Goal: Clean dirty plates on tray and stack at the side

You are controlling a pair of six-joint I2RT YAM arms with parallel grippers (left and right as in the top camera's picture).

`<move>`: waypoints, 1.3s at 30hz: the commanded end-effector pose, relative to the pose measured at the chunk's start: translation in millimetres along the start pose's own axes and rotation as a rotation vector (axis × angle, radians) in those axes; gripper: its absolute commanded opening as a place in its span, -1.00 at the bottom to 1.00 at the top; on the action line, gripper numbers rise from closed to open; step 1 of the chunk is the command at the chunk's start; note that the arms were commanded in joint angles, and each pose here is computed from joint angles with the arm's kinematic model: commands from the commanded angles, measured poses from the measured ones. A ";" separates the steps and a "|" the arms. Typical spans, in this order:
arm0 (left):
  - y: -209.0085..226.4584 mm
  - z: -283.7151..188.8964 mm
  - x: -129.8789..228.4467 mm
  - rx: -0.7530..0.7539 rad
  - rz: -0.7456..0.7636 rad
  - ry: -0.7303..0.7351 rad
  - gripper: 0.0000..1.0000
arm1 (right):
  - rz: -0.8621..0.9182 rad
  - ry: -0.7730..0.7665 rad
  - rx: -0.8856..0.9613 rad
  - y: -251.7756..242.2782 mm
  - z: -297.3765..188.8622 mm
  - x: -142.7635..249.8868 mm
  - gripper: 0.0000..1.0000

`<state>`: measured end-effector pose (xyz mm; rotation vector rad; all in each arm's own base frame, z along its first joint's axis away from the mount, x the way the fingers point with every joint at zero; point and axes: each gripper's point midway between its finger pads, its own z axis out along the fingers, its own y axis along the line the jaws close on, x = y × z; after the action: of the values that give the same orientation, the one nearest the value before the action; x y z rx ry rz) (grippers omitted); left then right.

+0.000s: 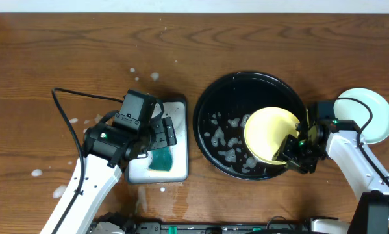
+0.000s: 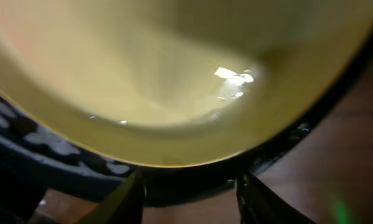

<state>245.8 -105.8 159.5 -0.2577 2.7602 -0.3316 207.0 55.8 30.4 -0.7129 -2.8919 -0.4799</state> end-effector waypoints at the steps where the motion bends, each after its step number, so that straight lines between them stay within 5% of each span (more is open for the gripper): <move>1: -1.7 -3.3 -3.5 0.007 -0.001 -0.009 0.73 | 0.022 -0.038 0.061 -10.8 2.2 -3.5 -0.07; 11: -1.7 -3.3 -3.6 0.007 -0.001 -0.009 0.74 | 0.009 -0.261 0.110 -22.4 12.0 -47.5 -0.19; 15: -1.7 -3.3 -3.6 0.007 -0.001 -0.009 0.74 | -0.169 -0.344 0.083 -8.1 6.6 -68.4 -0.49; 18: -1.7 -3.3 -3.6 0.007 -0.001 -0.009 0.73 | -0.269 -0.377 0.068 2.3 4.7 -75.2 -0.98; 29: -1.7 -3.3 -3.6 0.007 -0.001 -0.009 0.73 | -0.480 -0.526 0.049 41.7 -37.6 -78.4 -0.97; 39: -1.7 -3.3 -3.6 0.007 -0.001 -0.009 0.74 | -0.608 -0.932 0.398 55.7 -112.8 -65.0 -0.98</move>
<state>245.7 -105.8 159.5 -0.2577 2.7606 -0.3314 289.0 52.7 103.0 0.0802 -3.7575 0.1157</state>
